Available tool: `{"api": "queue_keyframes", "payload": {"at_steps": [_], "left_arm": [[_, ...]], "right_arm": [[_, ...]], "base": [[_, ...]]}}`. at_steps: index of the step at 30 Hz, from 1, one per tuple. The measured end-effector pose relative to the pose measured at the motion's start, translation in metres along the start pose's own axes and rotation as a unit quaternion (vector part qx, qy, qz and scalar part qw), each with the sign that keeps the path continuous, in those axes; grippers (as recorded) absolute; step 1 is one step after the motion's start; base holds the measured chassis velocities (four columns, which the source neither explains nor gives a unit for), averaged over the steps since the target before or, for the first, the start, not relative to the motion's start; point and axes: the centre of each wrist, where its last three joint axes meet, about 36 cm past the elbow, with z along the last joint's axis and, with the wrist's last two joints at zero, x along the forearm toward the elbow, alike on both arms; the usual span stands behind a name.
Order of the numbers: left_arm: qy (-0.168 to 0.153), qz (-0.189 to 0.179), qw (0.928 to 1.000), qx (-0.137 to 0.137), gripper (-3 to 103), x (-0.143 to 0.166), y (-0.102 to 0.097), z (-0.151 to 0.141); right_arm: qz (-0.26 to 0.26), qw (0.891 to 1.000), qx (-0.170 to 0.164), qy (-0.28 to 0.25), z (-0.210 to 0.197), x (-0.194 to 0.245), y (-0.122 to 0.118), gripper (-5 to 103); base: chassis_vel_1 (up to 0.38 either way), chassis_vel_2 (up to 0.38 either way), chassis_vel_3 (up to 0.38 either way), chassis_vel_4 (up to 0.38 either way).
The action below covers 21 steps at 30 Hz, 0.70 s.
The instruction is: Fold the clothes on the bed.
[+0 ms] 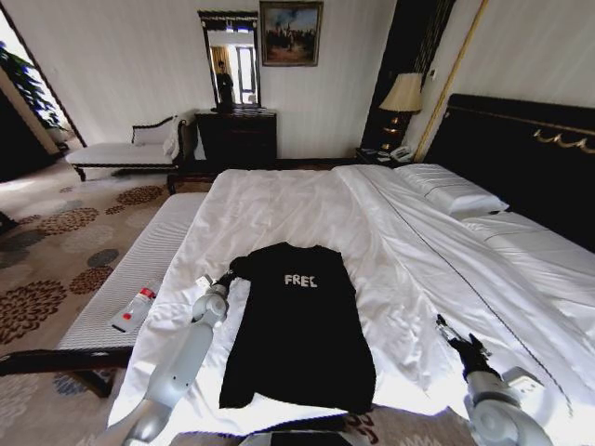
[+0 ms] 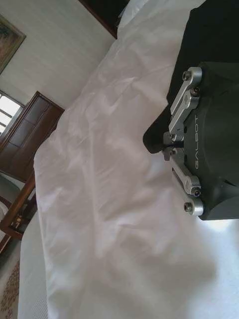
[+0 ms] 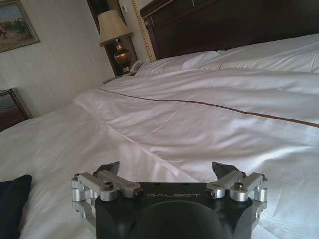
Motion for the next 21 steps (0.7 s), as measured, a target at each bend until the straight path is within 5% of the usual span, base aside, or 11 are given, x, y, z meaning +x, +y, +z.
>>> {"api": "queue_keyframes", "payload": {"at_steps": [6,15,21], "left_arm": [[-0.006,-0.004,1.0000,-0.005,0,-0.008,0.008,-0.028],[0.001,-0.011,0.9999,-0.002,0,-0.017,0.005,-0.031],[-0.003,0.013,0.9993,-0.034,0,-0.013,-0.021,-0.030]], "right_arm": [[-0.002,1.000,0.002,-0.002,0.002,0.003,-0.001,100],[-0.003,1.000,-0.001,-0.003,0.002,0.004,0.000,100],[-0.002,1.000,-0.001,-0.001,0.004,0.001,-0.001,100]], "base": [[0.000,0.000,0.000,0.000],[0.000,0.000,0.000,0.000],[0.000,0.000,0.000,0.000]]}}
